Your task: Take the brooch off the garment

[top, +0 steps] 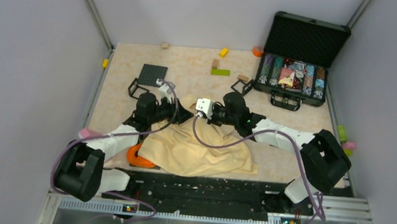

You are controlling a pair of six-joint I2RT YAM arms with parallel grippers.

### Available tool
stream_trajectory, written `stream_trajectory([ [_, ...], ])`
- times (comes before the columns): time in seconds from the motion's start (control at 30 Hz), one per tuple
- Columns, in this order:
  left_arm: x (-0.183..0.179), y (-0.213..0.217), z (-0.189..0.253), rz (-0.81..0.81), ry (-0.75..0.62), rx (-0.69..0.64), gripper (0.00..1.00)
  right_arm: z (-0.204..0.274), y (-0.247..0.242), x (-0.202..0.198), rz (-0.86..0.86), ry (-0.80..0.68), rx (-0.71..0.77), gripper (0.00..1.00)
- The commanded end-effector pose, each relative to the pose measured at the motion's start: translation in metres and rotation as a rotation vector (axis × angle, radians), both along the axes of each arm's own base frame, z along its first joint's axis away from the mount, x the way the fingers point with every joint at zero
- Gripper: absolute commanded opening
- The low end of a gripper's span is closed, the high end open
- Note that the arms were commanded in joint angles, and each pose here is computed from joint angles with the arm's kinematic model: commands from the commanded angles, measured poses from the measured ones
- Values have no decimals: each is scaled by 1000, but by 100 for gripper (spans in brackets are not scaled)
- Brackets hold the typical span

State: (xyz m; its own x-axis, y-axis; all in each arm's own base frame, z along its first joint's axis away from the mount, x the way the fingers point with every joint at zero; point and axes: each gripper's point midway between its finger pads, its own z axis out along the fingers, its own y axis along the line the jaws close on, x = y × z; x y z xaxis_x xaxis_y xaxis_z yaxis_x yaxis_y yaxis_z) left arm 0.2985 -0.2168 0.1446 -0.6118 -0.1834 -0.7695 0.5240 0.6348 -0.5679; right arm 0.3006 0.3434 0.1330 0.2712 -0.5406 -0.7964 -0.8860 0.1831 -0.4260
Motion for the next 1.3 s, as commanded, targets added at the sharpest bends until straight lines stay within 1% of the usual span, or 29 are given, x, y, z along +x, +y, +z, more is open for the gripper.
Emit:
stream_trajectory([
  [0.0, 3, -3, 30, -41, -297, -7, 49, 24, -9, -7, -4, 40, -46, 0],
  [0.1, 6, 0, 23, 7, -357, 100, 51, 27, -12, -7, -18, 72, -75, 0],
  [0.17, 5, -2, 20, 13, -424, 162, 56, 30, -13, -7, -26, 92, -87, 0],
  [0.23, -5, -12, 19, -56, -554, 220, 68, 31, -14, -7, -38, 114, -108, 0],
  [0.3, -15, -21, 18, -108, -673, 271, 72, 33, -16, -5, -54, 124, -131, 0],
  [0.33, -17, -23, 18, -121, -695, 277, 72, 32, -18, -5, -61, 132, -146, 0],
  [0.4, -18, -25, 17, -143, -716, 284, 70, 33, -21, -5, -76, 140, -177, 0],
  [0.43, -19, -27, 16, -163, -730, 291, 65, 34, -23, -5, -81, 142, -191, 0],
  [0.47, -20, -29, 15, -189, -749, 297, 59, 35, -25, -6, -82, 148, -208, 0],
  [0.53, -20, -33, 15, -206, -771, 290, 54, 38, -27, -8, -72, 148, -224, 0],
  [0.6, -20, -34, 18, -191, -778, 252, 54, 41, -27, -11, -58, 145, -224, 0],
  [0.67, -21, -36, 22, -183, -815, 219, 54, 43, -27, -17, -24, 148, -227, 0],
  [0.77, -28, -42, 24, -242, -887, 200, 55, 43, -28, -22, 11, 133, -233, 0],
  [0.93, -39, -58, 27, -368, -933, 163, 54, 44, -27, -27, 53, 114, -233, 0],
  [1.03, -38, -63, 28, -403, -939, 160, 52, 44, -26, -31, 88, 106, -237, 0],
  [1.07, -39, -65, 28, -411, -938, 158, 49, 44, -25, -32, 98, 103, -237, 0],
  [1.17, -39, -69, 27, -437, -931, 150, 37, 44, -23, -33, 114, 93, -238, 0],
  [1.27, -38, -72, 27, -453, -932, 146, 37, 41, -22, -37, 138, 81, -263, 0],
])
